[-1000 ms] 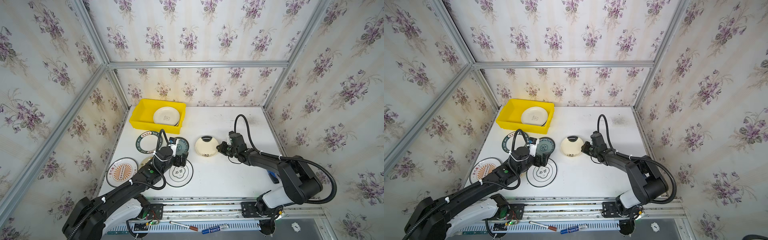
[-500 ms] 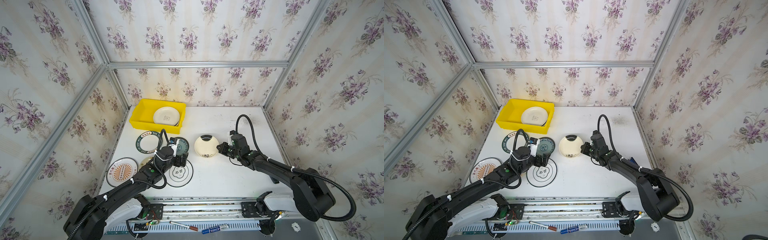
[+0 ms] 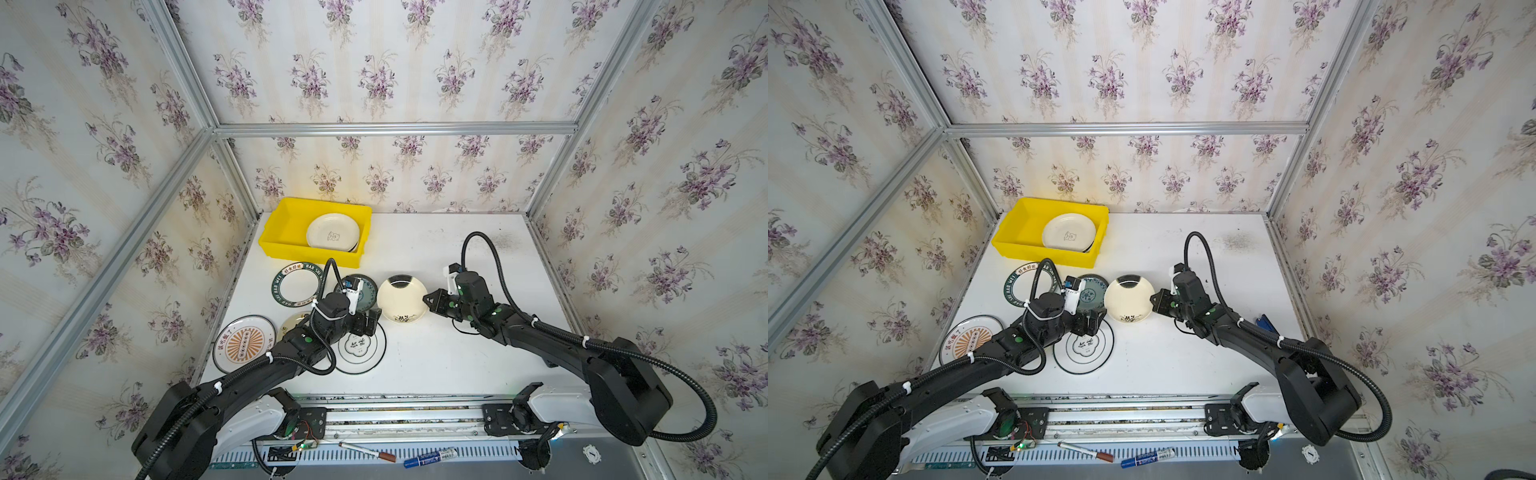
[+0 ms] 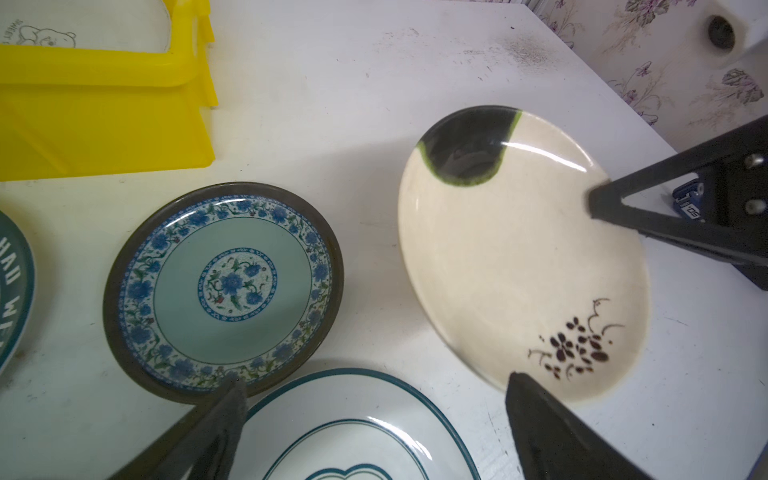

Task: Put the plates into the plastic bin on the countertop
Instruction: 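Tilt the dark-spot plate upright toward the left gripper while the left gripper approaches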

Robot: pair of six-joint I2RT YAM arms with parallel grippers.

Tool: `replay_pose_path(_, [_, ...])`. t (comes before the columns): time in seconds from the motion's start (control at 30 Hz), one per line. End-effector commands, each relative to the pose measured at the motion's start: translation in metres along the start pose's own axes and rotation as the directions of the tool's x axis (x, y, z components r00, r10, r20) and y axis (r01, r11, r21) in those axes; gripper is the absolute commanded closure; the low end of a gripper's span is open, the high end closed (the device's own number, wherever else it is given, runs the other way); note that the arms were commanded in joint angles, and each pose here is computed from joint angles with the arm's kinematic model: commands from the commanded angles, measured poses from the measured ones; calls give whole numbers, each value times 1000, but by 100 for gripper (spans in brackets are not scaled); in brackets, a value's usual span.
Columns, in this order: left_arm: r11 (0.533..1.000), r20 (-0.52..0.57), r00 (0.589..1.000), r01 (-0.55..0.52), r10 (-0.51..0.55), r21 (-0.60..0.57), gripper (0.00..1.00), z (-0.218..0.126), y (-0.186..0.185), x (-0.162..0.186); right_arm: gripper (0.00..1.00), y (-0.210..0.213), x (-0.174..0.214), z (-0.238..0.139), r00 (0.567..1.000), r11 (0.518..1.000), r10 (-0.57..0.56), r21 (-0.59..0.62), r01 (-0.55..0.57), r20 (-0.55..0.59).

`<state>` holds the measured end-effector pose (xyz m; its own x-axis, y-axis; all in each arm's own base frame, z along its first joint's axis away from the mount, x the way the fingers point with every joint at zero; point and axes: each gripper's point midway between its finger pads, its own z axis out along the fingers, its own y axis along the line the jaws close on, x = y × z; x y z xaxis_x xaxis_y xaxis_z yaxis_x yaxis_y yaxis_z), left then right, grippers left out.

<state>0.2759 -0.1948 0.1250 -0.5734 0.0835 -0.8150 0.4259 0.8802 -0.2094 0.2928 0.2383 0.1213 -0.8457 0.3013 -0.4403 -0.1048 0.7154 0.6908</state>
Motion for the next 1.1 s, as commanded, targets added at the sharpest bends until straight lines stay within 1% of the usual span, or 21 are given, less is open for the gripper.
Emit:
replay_pose_path(0.0, [998, 30, 1000, 6, -8, 60, 1, 1, -11, -9, 100, 23, -16, -2, 998, 997, -2, -77, 7, 55])
replay_pose_path(0.07, [997, 30, 1000, 5, -8, 77, 6, 1, -14, -10, 100, 27, -14, -2, 998, 996, -10, -90, 15, 57])
replay_pose_path(0.2, [993, 28, 1000, 3, -7, 119, 25, 1, -22, -10, 100, 31, -11, -1, 998, 995, -20, -100, 26, 56])
replay_pose_path(0.23, [992, 28, 1000, 2, -5, 130, 28, 1, -24, -10, 100, 32, -10, -1, 998, 994, -23, -104, 29, 59])
replay_pose_path(0.47, [988, 22, 1000, 5, -9, 156, 42, 2, -28, -10, 100, 38, -9, -1, 995, 989, -59, -130, 68, 75])
replay_pose_path(0.53, [986, 22, 1000, 4, -8, 165, 44, 2, -30, -11, 100, 38, -8, 0, 995, 988, -65, -133, 75, 76])
replay_pose_path(0.73, [989, 20, 1000, 9, -12, 148, 68, 4, -28, -11, 100, 47, -6, 3, 991, 976, -101, -182, 116, 87])
replay_pose_path(0.83, [989, 12, 1000, 15, -17, 150, 75, 6, -28, -11, 100, 52, -5, 4, 990, 971, -118, -201, 131, 80])
replay_pose_path(0.9, [989, 3, 1000, 17, -18, 145, 86, 8, -28, -10, 100, 54, -4, 6, 990, 967, -121, -217, 134, 72])
replay_pose_path(0.97, [989, -8, 1000, 18, -17, 144, 90, 10, -28, -9, 100, 55, -2, 9, 991, 965, -120, -227, 132, 64])
replay_pose_path(1.0, [990, -11, 1000, 18, -17, 142, 92, 11, -28, -8, 99, 56, -2, 9, 991, 964, -120, -230, 132, 64])
replay_pose_path(1.07, [989, -13, 1000, 19, -17, 144, 97, 12, -28, -8, 79, 56, -1, 10, 990, 964, -124, -231, 134, 60])
